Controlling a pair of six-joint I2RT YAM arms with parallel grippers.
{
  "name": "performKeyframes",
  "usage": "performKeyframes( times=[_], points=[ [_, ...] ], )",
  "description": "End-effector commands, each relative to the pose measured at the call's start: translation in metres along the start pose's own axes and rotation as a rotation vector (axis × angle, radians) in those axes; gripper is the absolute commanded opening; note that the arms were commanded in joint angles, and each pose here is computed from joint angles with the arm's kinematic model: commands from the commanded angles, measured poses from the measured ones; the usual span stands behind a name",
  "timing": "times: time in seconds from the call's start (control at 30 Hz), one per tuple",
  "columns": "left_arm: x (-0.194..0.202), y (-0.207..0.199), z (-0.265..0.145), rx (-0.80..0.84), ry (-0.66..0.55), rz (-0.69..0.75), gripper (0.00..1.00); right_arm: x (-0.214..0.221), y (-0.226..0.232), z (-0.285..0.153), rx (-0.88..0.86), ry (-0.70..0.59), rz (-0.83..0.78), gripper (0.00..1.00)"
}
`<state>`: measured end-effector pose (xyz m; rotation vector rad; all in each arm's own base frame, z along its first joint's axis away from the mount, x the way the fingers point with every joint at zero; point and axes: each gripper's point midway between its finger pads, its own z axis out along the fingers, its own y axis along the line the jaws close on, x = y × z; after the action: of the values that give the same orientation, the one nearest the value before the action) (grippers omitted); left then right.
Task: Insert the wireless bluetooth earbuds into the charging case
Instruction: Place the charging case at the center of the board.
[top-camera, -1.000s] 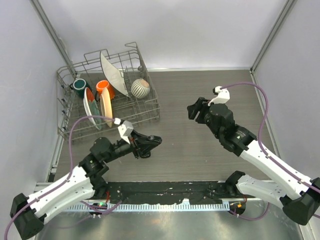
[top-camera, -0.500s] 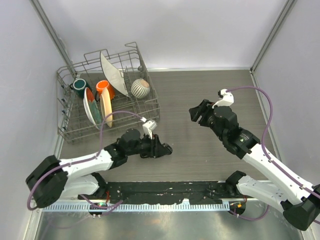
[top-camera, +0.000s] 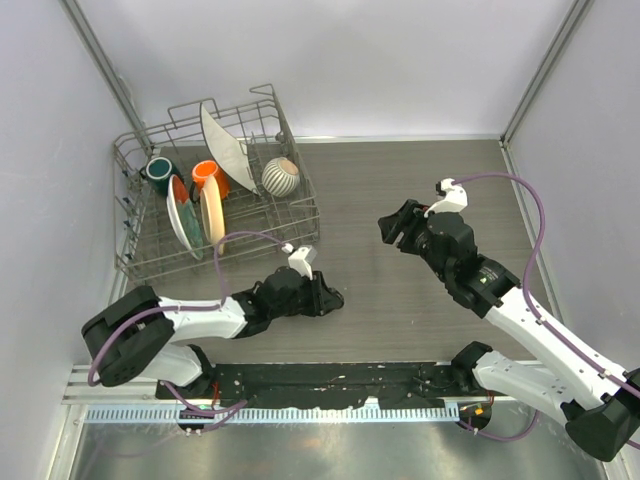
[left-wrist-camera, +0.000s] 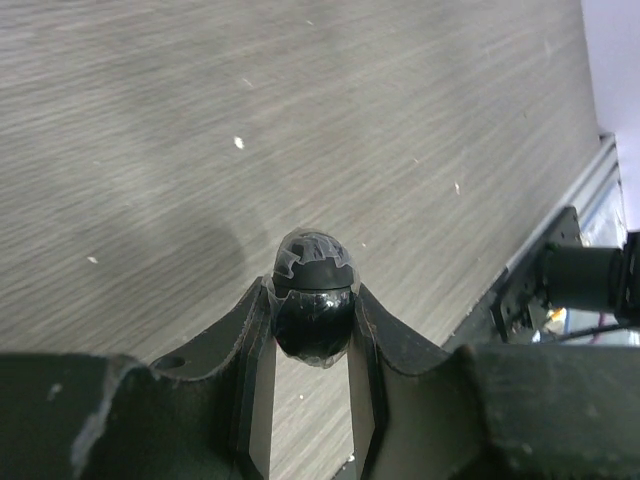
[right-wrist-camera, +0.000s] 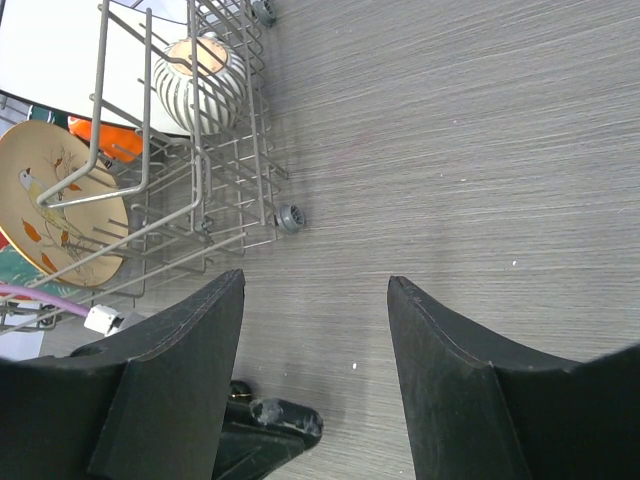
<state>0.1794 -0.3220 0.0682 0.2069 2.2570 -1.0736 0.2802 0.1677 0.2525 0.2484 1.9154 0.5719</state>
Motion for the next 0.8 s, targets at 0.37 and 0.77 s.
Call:
performKeyframes(
  times=[0.37,0.77],
  points=[
    [-0.007,0.022,0.029,-0.176,-0.038,-0.106,0.07,-0.006,0.001,0.000,-0.006,-0.024,0.017,0.64],
    [-0.009,0.038,0.007,-0.299,-0.024,-0.055,0.19,-0.006,-0.004,-0.003,0.004,-0.034,0.003,0.64]
  ],
)
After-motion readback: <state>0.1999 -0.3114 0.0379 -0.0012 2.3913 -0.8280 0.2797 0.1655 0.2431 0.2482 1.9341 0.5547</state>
